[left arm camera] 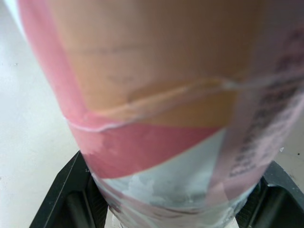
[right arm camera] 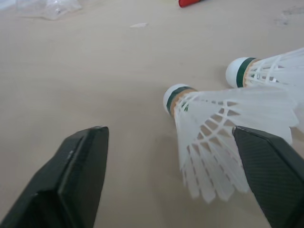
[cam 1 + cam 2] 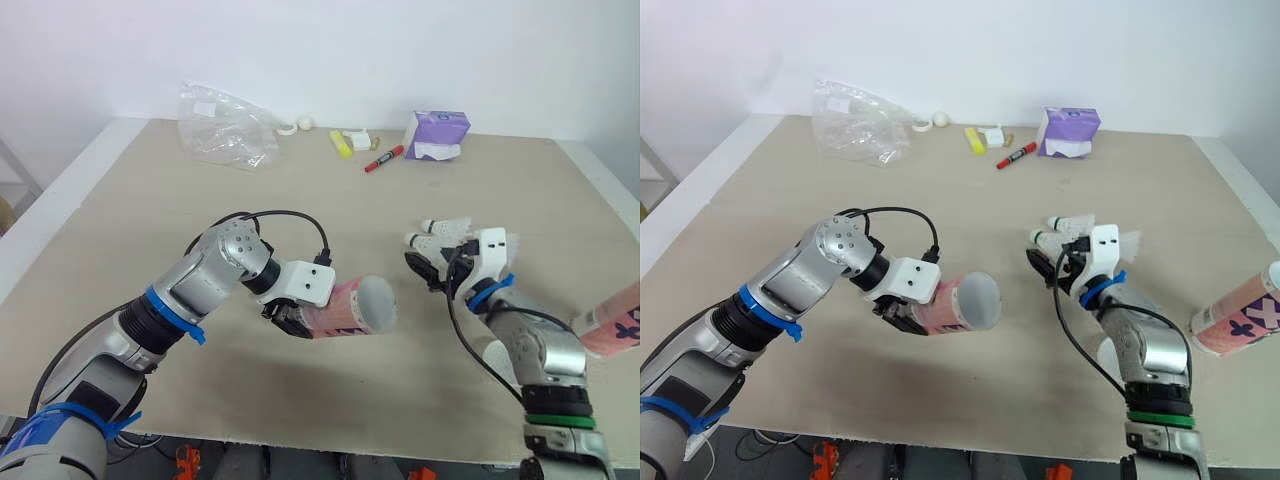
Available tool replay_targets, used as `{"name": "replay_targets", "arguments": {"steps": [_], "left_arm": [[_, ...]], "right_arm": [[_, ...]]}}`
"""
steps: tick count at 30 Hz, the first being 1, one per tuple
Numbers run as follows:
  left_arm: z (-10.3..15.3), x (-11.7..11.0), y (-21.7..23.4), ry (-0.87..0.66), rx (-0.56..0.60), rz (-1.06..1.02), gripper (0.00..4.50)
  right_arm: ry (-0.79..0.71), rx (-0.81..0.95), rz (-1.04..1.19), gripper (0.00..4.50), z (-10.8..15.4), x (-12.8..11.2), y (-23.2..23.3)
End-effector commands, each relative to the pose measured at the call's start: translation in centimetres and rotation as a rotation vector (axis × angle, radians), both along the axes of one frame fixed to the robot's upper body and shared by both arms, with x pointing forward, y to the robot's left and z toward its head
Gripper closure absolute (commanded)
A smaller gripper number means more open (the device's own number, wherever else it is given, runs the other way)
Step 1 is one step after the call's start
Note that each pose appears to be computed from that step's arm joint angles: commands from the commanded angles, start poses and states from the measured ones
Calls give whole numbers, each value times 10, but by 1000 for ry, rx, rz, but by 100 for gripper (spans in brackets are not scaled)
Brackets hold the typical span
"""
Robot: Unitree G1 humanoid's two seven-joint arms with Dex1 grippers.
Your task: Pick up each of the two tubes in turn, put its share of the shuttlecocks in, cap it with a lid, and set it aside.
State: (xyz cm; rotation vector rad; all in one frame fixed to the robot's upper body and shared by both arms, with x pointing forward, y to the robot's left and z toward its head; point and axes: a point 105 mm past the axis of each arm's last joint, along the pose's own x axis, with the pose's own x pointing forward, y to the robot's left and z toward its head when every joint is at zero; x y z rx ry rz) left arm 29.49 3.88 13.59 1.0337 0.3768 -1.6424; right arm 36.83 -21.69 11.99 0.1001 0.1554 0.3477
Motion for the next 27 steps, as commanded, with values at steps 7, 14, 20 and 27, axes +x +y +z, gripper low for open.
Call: {"name": "replay_targets", "arguments": {"steps": [7, 14, 20, 27], "left_arm": [[-11, 2, 2, -5, 18, 33, 164], [-12, 4, 3, 1, 13, 46, 164], [-10, 10, 1, 39, -12, 77, 164], [-11, 12, 0, 102, -25, 109, 164]], "right_arm": [[-49, -14, 6, 447, 14, 9, 10], [-259, -186, 154, 447, 63, -19, 24], [-567, -551, 564, 447, 122, -95, 47], [-597, -799, 827, 447, 137, -135, 63]]}}
